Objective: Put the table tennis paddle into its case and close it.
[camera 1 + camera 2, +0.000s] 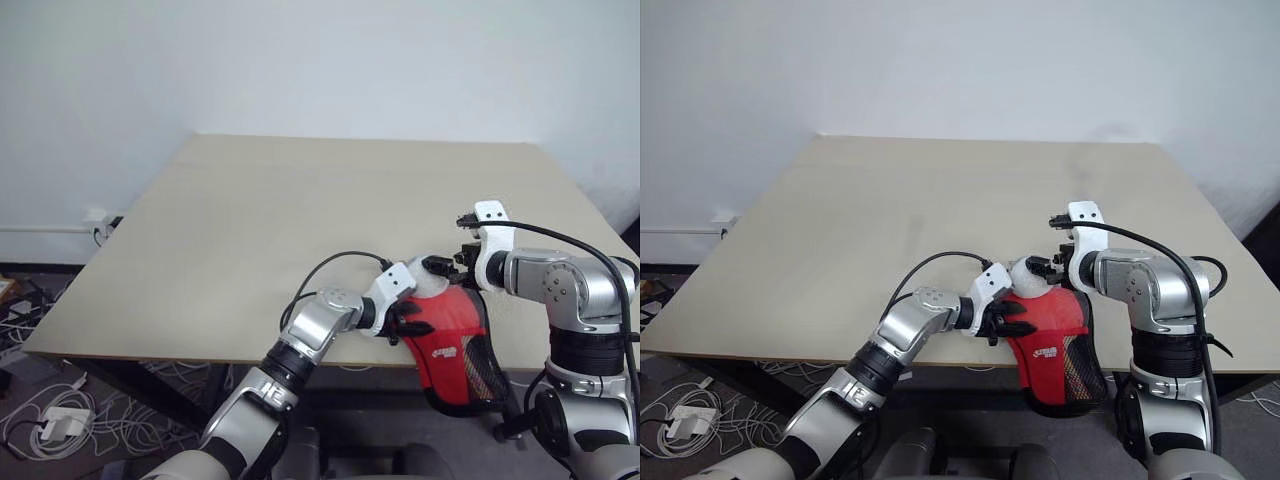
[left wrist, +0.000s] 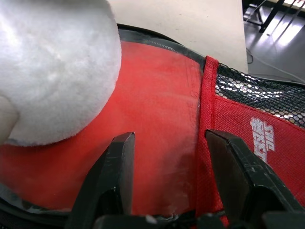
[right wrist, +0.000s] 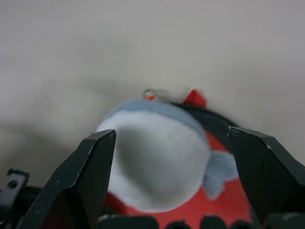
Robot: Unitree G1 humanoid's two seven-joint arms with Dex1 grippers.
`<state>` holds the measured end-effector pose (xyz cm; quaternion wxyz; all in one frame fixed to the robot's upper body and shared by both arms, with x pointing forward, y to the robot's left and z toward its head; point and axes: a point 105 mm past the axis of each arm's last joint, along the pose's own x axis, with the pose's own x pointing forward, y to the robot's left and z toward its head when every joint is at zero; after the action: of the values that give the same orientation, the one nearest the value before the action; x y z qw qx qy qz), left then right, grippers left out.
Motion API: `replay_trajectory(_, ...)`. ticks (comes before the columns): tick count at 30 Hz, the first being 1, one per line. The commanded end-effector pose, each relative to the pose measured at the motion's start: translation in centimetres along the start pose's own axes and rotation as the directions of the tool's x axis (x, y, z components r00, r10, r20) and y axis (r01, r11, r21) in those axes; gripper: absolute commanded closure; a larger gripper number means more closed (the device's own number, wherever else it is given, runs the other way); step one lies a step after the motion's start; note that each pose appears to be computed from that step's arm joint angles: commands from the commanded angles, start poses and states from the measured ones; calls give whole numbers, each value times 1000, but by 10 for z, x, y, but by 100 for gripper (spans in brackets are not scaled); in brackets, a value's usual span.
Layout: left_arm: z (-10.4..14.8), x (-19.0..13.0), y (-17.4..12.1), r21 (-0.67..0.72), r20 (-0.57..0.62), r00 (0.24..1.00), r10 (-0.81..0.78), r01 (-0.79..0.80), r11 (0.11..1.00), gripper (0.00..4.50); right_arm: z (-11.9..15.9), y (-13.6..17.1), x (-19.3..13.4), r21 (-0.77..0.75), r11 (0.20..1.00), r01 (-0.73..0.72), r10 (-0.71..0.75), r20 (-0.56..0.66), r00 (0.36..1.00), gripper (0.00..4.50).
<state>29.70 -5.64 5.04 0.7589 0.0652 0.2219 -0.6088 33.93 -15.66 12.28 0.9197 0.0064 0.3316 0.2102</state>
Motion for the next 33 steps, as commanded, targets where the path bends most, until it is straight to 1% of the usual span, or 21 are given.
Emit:
replay_trajectory(1,-18,4,-3,-21,-82,997,0,-2,1000,207,3,6,-5,-24,999,-32,32,-2,999,44)
replay_trajectory(5,-19,2,1,-20,-88,996,19,-21,1000,207,-5,12,0,-31,998,-55,54,-37,998,44)
replay_trajectory(8,-19,0,4,-24,-90,995,32,-34,999,207,-9,13,4,-40,998,-53,51,-49,997,103)
replay_trajectory(9,-20,0,5,-24,-91,995,33,-36,999,207,-10,12,5,-46,998,-48,46,-51,998,132)
replay_trajectory(12,-20,-1,6,-25,-92,995,35,-37,999,207,-10,10,7,-57,998,-30,27,-47,999,237)
replay_trajectory(13,-19,-2,6,-27,-89,995,37,-39,999,207,-10,9,8,-64,998,-21,18,-42,999,281)
replay_trajectory(18,-20,-3,8,-33,-96,994,48,-51,998,207,-2,1,9,-105,994,32,-32,5,999,440)
replay_trajectory(19,-21,-3,8,-37,-98,994,48,-52,998,207,3,-1,9,-128,990,52,-48,34,998,449)
replay_trajectory(22,-23,-4,7,-42,-103,994,46,-51,998,207,19,-8,7,-198,972,123,-101,117,988,449)
replay_trajectory(26,-25,-4,6,-50,-114,993,43,-49,998,207,32,-22,4,-300,924,238,-196,164,967,449)
replay_trajectory(29,-26,-3,6,-59,-121,992,42,-49,997,207,40,-25,4,-353,894,274,-222,181,958,449)
replay_trajectory(31,-26,-2,5,-61,-123,992,37,-44,997,207,45,-29,4,-412,853,320,-260,195,946,449)
replay_trajectory(33,-26,-1,4,-62,-122,992,34,-42,997,207,47,-32,5,-442,830,342,-280,201,939,449)
